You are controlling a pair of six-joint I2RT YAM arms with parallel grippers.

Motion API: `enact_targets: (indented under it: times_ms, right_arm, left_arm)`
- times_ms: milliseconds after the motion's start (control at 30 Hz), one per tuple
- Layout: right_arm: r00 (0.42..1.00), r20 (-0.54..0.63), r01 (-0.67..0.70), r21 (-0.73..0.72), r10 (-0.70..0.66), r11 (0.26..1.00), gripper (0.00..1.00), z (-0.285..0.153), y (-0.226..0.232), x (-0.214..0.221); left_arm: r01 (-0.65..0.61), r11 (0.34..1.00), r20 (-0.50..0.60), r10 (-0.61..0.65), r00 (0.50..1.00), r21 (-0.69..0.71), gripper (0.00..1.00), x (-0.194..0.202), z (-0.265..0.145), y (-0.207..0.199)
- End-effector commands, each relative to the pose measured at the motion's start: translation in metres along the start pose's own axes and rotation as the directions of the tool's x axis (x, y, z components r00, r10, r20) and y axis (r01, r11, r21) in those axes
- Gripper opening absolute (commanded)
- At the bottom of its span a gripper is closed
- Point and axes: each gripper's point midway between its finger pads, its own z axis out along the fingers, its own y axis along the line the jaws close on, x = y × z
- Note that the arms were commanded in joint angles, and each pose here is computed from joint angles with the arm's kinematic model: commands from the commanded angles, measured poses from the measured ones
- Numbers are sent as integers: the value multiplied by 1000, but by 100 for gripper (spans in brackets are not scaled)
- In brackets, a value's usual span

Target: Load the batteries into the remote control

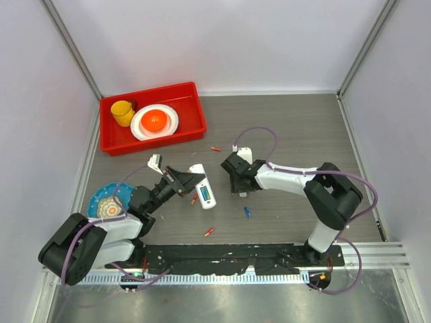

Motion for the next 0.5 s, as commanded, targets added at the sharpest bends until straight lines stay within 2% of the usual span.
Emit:
enact_targets:
  times_ms: [0, 467]
  right_arm:
    - [1000, -12, 19, -6, -19, 1000, 52, 5, 2, 6]
    - [996, -79, 40, -6, -40, 999, 49, 9, -5, 30]
  left_arm:
    - [-64, 990, 15, 62, 998, 127, 0, -2, -2, -31]
    - [-65, 990, 17, 64, 998, 127, 0, -2, -3, -31]
